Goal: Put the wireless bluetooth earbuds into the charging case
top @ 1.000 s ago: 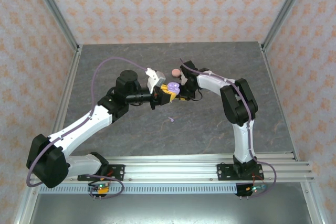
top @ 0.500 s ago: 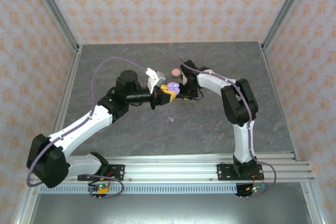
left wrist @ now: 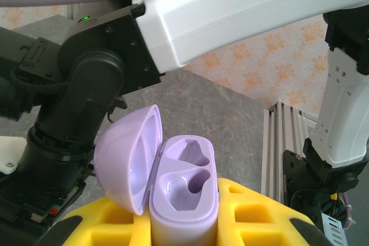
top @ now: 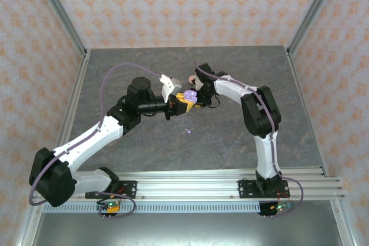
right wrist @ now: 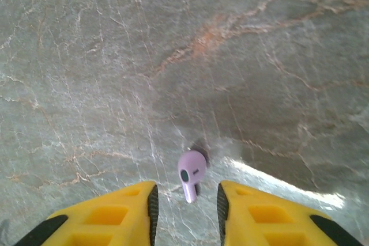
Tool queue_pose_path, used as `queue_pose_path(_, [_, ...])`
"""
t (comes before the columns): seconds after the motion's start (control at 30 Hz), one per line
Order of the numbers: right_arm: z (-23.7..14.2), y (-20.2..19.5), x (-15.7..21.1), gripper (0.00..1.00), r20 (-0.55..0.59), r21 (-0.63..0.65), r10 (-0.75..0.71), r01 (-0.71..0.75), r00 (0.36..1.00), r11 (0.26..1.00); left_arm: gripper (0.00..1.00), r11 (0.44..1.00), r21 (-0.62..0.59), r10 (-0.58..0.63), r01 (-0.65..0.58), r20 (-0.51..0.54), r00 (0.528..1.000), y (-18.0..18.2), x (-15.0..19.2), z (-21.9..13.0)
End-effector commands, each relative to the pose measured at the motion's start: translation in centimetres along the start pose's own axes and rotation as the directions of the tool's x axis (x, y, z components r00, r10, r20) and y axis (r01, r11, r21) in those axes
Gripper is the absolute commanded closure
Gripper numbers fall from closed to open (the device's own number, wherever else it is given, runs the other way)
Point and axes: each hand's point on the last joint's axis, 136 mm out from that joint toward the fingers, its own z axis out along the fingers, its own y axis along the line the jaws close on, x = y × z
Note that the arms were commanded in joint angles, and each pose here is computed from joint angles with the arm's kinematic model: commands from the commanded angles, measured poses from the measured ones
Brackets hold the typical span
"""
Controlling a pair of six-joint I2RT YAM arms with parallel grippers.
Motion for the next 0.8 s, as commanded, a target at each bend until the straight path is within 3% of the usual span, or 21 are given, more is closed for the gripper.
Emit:
queue_pose_path(0.0, [0.8, 0.0, -0.2, 0.66, -0.016, 0.027, -0.011, 0.011, 1.000, 1.000, 0.81, 1.000, -0.005, 0.022, -0.021, 0.028, 0.999, -0.6, -1.2, -0.6])
queue_pose_path(0.77, [2.8, -1.4, 1.3, 0.71, -0.109, 0.176, -0.065, 0.083, 0.992, 0.981, 0.81, 1.000, -0.005, 0.019, -0.019, 0.023, 1.000, -0.4, -1.1, -0.3])
